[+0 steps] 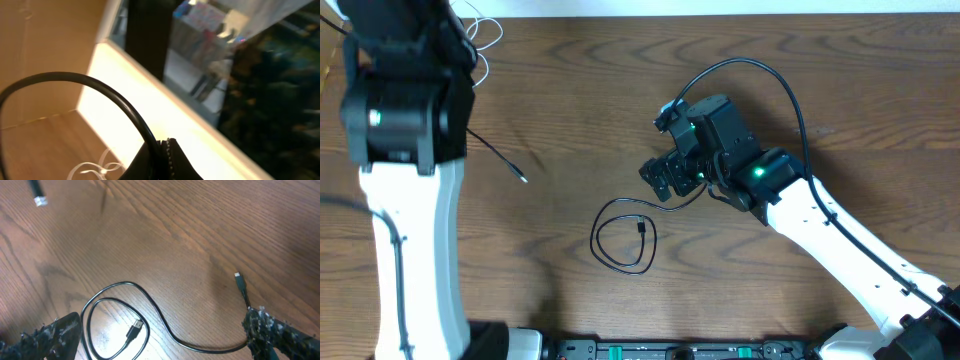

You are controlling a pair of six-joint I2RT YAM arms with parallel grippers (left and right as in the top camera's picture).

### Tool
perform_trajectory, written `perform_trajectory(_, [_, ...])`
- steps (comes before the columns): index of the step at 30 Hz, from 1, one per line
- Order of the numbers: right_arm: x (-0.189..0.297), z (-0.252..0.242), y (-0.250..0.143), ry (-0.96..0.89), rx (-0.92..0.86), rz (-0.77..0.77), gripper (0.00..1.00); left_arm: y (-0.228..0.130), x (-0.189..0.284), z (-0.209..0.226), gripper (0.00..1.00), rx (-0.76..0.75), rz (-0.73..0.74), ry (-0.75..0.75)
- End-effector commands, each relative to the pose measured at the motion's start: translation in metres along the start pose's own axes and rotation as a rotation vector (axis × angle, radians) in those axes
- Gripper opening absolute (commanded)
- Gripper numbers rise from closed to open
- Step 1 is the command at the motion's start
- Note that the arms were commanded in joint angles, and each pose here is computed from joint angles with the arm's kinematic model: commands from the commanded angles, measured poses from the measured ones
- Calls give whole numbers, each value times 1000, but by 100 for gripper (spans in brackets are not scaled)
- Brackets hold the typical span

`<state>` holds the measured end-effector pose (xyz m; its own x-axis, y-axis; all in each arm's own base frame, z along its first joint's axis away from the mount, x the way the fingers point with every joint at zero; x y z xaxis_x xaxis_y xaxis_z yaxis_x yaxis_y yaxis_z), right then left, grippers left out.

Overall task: Untangle cables
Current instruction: 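Carry the black cable with the left gripper to the left side and lay it down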

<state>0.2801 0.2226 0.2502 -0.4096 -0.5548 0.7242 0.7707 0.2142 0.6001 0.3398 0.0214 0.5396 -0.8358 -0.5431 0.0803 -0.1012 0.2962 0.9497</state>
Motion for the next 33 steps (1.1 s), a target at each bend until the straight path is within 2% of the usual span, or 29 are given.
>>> perform_trajectory(1, [0,1,-1,-3,-11,8,99,-11,-37,17,8,-50,15,106])
perform_trajectory(6, [-1,1,-4,-7,-14,24,99,-30,-94,51,8,-245,56,246])
perform_trajectory(9, [-1,1,-5,-9,-15,31,99,-44,-134,84,8,-470,113,336])
perform_trajectory(17, [-1,0,-6,-11,-16,37,99,-54,-195,152,7,-694,138,486])
perform_trajectory(24, [-1,0,-6,-12,-49,36,99,-85,-233,223,8,-769,271,593])
perform_trajectory(27, [-1,1,-5,-9,-48,29,99,-116,-248,258,8,-758,395,604])
perform_trajectory(33, [-1,2,-1,-2,-77,6,99,-168,-260,302,8,-695,593,630])
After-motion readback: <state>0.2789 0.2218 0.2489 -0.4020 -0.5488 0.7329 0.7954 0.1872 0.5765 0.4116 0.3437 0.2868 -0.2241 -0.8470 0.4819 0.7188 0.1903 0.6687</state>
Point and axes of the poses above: each gripper's point midway between its finger pads, its own x axis back along the fingers, its own z axis along the line the jaws close on, y = z × x, the point moved 10 cm from there along x, back along the fingers, and after that the axes turned 11 degrees about -x, right-handed, at the moved point
